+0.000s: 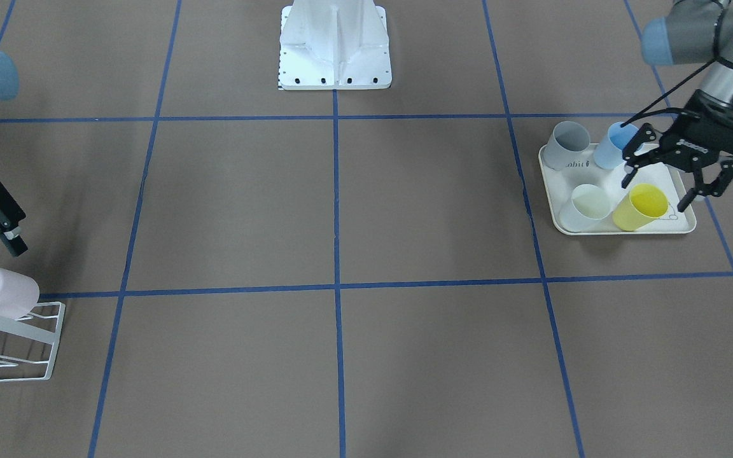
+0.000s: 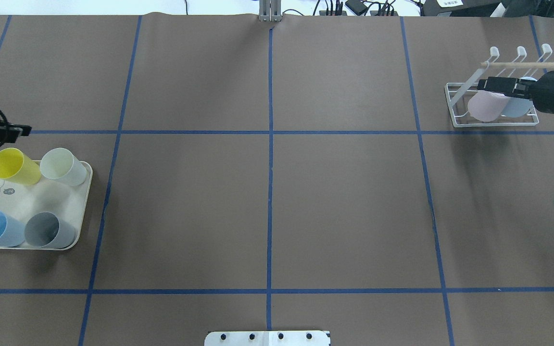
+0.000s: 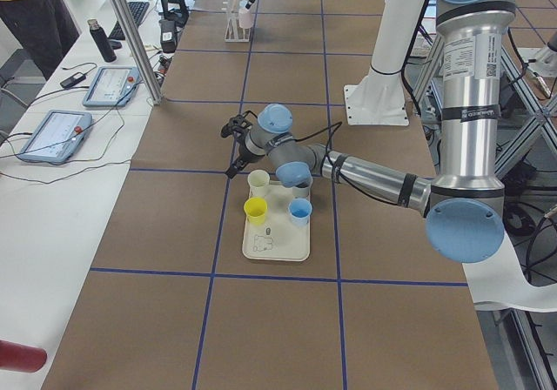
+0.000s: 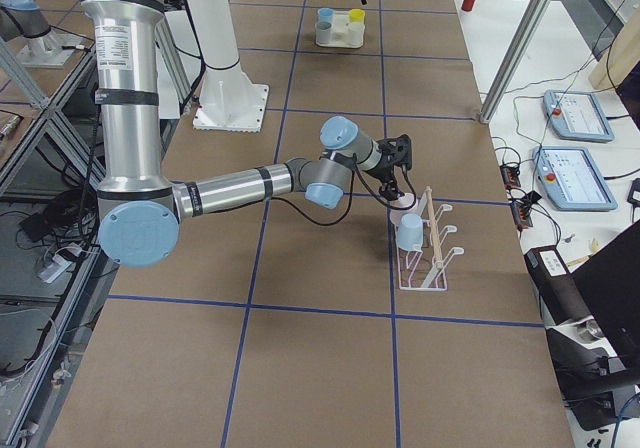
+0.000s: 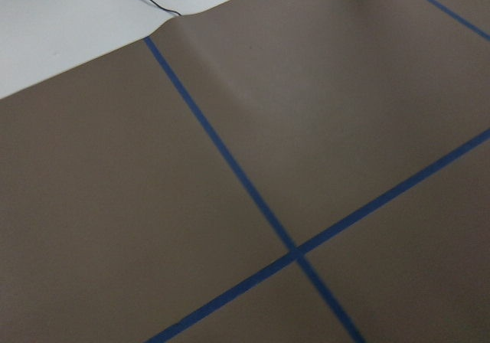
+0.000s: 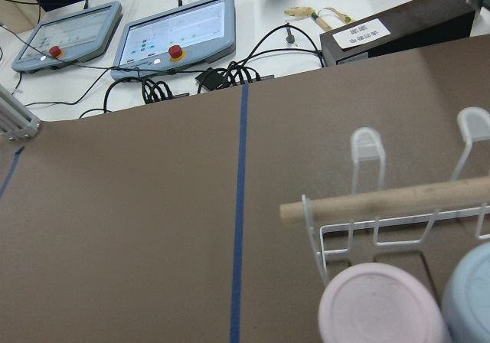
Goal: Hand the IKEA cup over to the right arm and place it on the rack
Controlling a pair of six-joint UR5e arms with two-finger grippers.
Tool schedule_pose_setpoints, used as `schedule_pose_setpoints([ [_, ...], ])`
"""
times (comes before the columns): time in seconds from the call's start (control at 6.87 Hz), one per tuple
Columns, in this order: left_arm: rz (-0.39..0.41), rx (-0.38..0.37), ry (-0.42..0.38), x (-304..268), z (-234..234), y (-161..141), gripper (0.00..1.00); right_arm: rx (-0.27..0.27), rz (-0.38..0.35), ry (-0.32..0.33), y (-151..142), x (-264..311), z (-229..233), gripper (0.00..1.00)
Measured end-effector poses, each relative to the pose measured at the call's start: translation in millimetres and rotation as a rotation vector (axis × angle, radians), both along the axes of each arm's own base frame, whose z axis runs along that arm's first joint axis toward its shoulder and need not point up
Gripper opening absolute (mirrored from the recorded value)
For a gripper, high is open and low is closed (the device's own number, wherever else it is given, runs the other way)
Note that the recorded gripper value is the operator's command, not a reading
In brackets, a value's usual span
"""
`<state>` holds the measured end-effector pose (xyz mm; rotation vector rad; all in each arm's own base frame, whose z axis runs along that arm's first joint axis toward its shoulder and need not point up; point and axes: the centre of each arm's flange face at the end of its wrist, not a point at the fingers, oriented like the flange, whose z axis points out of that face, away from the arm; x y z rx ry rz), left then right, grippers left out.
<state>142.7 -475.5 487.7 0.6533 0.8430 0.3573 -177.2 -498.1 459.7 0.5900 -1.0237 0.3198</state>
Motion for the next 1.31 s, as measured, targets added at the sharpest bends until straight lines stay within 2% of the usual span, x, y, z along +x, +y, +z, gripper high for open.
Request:
schedule_pose_setpoints([
  [0.15, 0.009, -0.051, -0.008, -21, 28, -7, 1.00, 0.009, -0.045, -0.028, 9, 1, -12, 1.00],
  [0.29, 0.004, -0.133, -0.003, -31, 51, -11, 1.00, 0.023, -0.091, -0.056, 25, 6, -26, 1.00],
  [0.58, -0.024, -0.316, 0.066, -34, 65, -7, 0.99, 0.037, -0.145, -0.077, 46, 12, -37, 1.00],
  [0.87, -0.027, -0.376, 0.083, -32, 73, -4, 1.00, 0.035, -0.166, -0.081, 50, 13, -37, 1.00],
  [1.31, -0.033, -0.429, 0.059, -29, 104, -5, 1.00, 0.022, -0.171, -0.079, 53, 15, -32, 1.00],
])
